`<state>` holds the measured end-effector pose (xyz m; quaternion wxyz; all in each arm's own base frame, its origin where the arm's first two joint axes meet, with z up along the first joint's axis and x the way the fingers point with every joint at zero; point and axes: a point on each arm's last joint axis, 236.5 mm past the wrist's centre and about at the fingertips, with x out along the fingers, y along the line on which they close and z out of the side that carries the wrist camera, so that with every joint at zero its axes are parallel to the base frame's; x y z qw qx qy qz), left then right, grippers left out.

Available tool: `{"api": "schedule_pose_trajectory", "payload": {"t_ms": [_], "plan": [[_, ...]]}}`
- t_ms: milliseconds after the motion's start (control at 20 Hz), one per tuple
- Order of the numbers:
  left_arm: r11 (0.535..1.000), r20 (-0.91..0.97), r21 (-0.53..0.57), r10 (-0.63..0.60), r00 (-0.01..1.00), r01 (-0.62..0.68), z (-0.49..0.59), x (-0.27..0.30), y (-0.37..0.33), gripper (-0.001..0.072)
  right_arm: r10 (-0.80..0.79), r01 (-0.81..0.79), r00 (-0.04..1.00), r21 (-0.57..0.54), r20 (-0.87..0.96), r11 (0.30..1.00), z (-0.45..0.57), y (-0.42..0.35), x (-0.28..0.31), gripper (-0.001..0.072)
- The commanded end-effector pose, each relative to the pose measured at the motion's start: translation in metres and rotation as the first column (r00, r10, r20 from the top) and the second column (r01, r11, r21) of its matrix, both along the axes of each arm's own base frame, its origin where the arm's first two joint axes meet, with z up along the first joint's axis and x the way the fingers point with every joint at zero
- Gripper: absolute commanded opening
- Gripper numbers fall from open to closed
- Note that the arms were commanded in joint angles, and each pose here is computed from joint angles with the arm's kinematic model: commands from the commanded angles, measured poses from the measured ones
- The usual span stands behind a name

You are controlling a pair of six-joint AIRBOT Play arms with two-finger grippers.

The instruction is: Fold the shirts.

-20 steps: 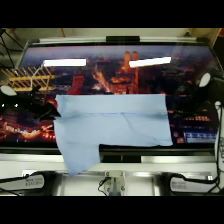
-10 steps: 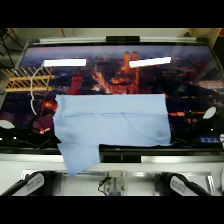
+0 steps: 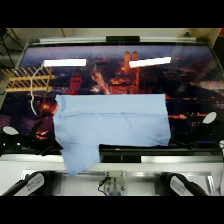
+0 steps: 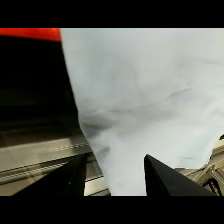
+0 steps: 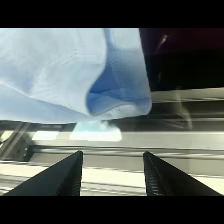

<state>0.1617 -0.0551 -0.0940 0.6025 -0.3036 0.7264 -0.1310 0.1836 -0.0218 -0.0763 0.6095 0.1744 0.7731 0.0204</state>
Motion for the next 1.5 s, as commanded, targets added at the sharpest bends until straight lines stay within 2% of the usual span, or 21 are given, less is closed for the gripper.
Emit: {"api": "schedule_pose_trajectory", "payload": {"t_ms": [0,300,500,600,750,800,850,900,1050,1100,1150,1350,1450], "plan": [[1.0,-0.004,0.019,-0.008,1.0,0.008,-0.004,-0.002,0.004,0.0418,0.009,-0.009,1.0,-0.036,0.015,0.999,0.001,-0.007,-0.002,0.0515],[0.999,-0.025,0.027,-0.044,0.999,0.044,-0.012,-0.004,0.0,0.0418,-0.036,0.037,0.999,-0.018,0.021,0.999,-0.013,0.002,-0.004,0.0515],[0.995,-0.03,0.081,-0.049,0.998,0.052,-0.028,0.005,-0.01,0.0412,-0.04,0.041,0.999,-0.021,0.023,0.999,-0.014,0.001,-0.004,0.0515],[0.994,-0.039,0.077,-0.081,0.996,0.084,-0.028,0.002,-0.016,0.0369,-0.042,0.042,0.999,-0.029,0.024,0.999,-0.014,0.0,-0.003,0.0515],[0.991,-0.044,0.079,-0.108,0.993,0.111,-0.029,-0.001,-0.021,0.0118,-0.06,0.061,0.997,-0.031,0.039,0.998,-0.016,0.0,0.001,0.0516],[0.99,-0.044,0.078,-0.113,0.993,0.116,-0.029,-0.002,-0.021,0.0037,-0.063,0.064,0.997,-0.027,0.037,0.998,-0.018,0.001,0.0,0.0615],[0.99,-0.044,0.078,-0.113,0.993,0.116,-0.029,-0.002,-0.021,0.0042,-0.071,0.071,0.997,-0.019,0.039,0.997,-0.021,0.004,-0.001,0.0662],[0.99,-0.044,0.078,-0.113,0.993,0.116,-0.029,-0.002,-0.021,0.0042,-0.079,0.08,0.996,-0.014,0.046,0.997,-0.024,0.006,-0.001,0.066],[0.99,-0.045,0.078,-0.113,0.993,0.116,-0.029,-0.002,-0.022,0.0042,-0.093,0.096,0.992,-0.035,0.087,0.995,-0.032,0.002,0.006,0.0641],[0.99,-0.047,0.076,-0.114,0.992,0.118,-0.028,-0.002,-0.022,0.0041,-0.104,0.109,0.989,-0.042,0.107,0.993,-0.033,0.0,0.012,0.0581],[0.99,-0.048,0.075,-0.115,0.992,0.119,-0.028,-0.003,-0.022,0.0041,-0.115,0.122,0.986,-0.051,0.123,0.991,-0.034,-0.002,0.016,0.0554],[0.99,-0.05,0.073,-0.117,0.992,0.12,-0.028,-0.003,-0.022,0.0041,-0.156,0.171,0.973,-0.075,0.172,0.982,-0.036,-0.009,0.029,0.0553],[0.99,-0.05,0.073,-0.117,0.992,0.12,-0.028,-0.003,-0.022,0.0041,-0.189,0.208,0.964,-0.082,0.188,0.975,-0.036,-0.012,0.034,0.037]]}}
